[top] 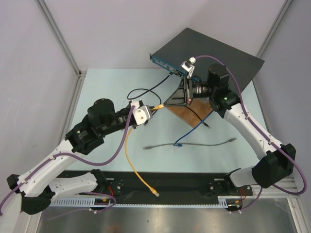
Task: Insert the plug into the switch port
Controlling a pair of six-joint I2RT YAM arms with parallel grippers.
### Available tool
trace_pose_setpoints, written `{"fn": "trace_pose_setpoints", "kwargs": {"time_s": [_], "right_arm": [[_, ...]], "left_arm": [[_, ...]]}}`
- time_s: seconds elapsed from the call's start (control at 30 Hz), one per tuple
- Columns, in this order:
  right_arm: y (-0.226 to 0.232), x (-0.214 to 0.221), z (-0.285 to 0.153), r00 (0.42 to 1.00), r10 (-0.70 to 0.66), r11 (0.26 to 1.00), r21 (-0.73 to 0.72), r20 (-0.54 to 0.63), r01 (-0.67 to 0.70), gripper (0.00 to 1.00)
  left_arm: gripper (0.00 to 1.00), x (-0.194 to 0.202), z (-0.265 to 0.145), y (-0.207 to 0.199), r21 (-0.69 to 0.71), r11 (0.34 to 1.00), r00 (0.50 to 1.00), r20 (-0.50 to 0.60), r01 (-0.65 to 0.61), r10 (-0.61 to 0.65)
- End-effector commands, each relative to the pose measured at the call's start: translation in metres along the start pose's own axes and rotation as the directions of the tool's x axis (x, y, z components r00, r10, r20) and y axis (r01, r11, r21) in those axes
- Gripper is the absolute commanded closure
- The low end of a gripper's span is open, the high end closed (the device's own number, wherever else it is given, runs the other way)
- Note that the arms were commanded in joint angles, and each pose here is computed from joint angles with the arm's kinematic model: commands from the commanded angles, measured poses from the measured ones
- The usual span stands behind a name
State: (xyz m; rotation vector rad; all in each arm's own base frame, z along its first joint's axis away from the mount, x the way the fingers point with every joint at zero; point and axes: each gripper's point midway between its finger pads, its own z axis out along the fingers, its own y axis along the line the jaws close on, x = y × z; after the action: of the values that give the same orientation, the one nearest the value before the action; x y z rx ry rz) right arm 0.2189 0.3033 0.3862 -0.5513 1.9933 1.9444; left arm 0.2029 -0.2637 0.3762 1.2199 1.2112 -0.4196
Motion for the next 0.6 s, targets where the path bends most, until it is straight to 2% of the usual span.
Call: {"fn": "trace_pose_setpoints", "kwargs": {"time_s": [0.0, 0.1, 0.2, 0.27, 0.3, 0.33, 0.37, 0.4, 0.43, 0.5, 0.57], "right_arm": [[0.025, 0.003, -0.007, 0.998, -0.062, 0.997, -0.056, -0.005, 0.061, 1.00], [0.026, 0.005, -0.008, 0.998, -0.060, 0.996, -0.060, -0.008, 0.060, 1.00], [0.024, 0.001, -0.010, 0.997, -0.076, 0.996, -0.045, 0.012, 0.077, 1.00], [0.014, -0.010, -0.021, 0.995, -0.083, 0.997, 0.004, 0.055, 0.083, 0.67], [0.013, -0.016, -0.026, 0.992, -0.101, 0.995, 0.022, 0.075, 0.099, 0.54], [0.016, -0.025, -0.034, 0.988, -0.107, 0.993, 0.059, 0.108, 0.101, 0.39], [0.016, -0.033, -0.041, 0.981, -0.136, 0.988, 0.091, 0.135, 0.124, 0.34], [0.012, -0.048, -0.058, 0.962, -0.202, 0.973, 0.153, 0.184, 0.175, 0.29], [0.013, -0.057, -0.069, 0.952, -0.211, 0.964, 0.206, 0.222, 0.166, 0.18], [0.012, -0.075, -0.102, 0.917, -0.255, 0.943, 0.288, 0.306, 0.166, 0.15], [0.006, -0.085, -0.130, 0.887, -0.271, 0.922, 0.367, 0.375, 0.126, 0.13]], "left_arm": [[0.89, -0.001, 0.004, -0.001, 0.010, 0.999, 0.999, 0.004, -0.032, 0.032], [1.00, -0.003, 0.007, -0.004, 0.031, 0.999, 0.999, 0.008, -0.033, 0.033], [1.00, -0.008, 0.010, -0.011, 0.069, 0.997, 1.000, 0.012, 0.022, -0.023], [1.00, -0.007, 0.015, -0.011, 0.060, 0.994, 0.996, -0.006, 0.091, -0.091], [1.00, -0.007, 0.017, -0.013, 0.036, 0.979, 0.980, -0.016, 0.200, -0.199], [1.00, -0.006, 0.019, -0.011, 0.006, 0.968, 0.967, -0.023, 0.252, -0.252], [1.00, -0.001, 0.025, -0.013, -0.017, 0.937, 0.936, -0.044, 0.350, -0.350], [1.00, -0.002, 0.028, -0.015, -0.023, 0.920, 0.918, -0.052, 0.392, -0.393], [1.00, 0.002, 0.031, -0.018, -0.038, 0.901, 0.898, -0.073, 0.432, -0.434], [1.00, 0.004, 0.044, -0.022, -0.095, 0.852, 0.847, -0.099, 0.515, -0.523], [1.00, 0.011, 0.052, -0.019, -0.187, 0.819, 0.816, -0.117, 0.542, -0.567]]}}
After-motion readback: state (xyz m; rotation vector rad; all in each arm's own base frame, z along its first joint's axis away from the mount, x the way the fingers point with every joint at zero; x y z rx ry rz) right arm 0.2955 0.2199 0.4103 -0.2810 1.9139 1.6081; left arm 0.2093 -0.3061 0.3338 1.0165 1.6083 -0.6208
